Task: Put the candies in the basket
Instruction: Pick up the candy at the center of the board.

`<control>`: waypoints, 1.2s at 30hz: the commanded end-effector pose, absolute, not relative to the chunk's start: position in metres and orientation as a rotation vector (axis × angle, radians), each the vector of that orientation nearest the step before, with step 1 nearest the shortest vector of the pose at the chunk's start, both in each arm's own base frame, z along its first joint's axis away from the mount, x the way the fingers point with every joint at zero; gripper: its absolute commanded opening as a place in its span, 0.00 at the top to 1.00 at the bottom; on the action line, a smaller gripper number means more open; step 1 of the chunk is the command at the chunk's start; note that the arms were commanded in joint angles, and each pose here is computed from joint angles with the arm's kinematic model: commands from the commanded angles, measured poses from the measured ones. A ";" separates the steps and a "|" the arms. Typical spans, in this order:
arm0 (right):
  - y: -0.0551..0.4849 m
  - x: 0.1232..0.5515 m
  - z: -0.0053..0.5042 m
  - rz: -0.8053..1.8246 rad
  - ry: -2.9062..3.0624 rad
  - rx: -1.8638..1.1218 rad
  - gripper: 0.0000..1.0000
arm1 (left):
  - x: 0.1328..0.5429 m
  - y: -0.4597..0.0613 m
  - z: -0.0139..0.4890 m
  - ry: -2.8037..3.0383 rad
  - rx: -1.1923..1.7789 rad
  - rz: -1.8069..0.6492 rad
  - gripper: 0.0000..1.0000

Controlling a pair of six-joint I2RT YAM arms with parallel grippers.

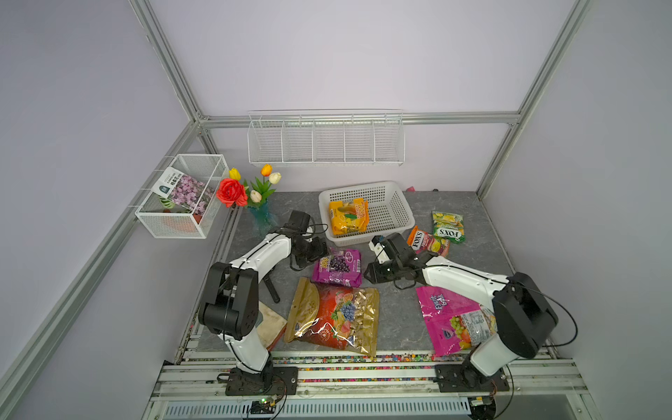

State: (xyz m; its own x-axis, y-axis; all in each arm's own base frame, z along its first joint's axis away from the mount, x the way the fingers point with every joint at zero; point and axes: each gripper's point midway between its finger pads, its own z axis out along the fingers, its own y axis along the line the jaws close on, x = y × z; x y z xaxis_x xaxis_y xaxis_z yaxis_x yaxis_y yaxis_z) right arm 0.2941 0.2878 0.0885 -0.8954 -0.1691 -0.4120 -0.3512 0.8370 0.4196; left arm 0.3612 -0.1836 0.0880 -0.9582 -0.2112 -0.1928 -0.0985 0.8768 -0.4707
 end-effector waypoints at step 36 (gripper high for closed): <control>0.311 0.304 0.038 0.630 2.892 -0.176 0.76 | 0.352 -0.183 0.045 2.875 -0.139 -0.672 0.97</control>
State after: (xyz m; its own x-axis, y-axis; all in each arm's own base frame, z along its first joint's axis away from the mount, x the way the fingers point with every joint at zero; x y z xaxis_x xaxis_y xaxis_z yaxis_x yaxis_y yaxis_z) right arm 0.3063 0.3104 0.0443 -0.9720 -0.0847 -0.2194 -0.1702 0.8972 0.4075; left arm 0.3551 -0.1768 0.0452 -0.9719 -0.1514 -0.1803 -0.0611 0.9019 -0.4276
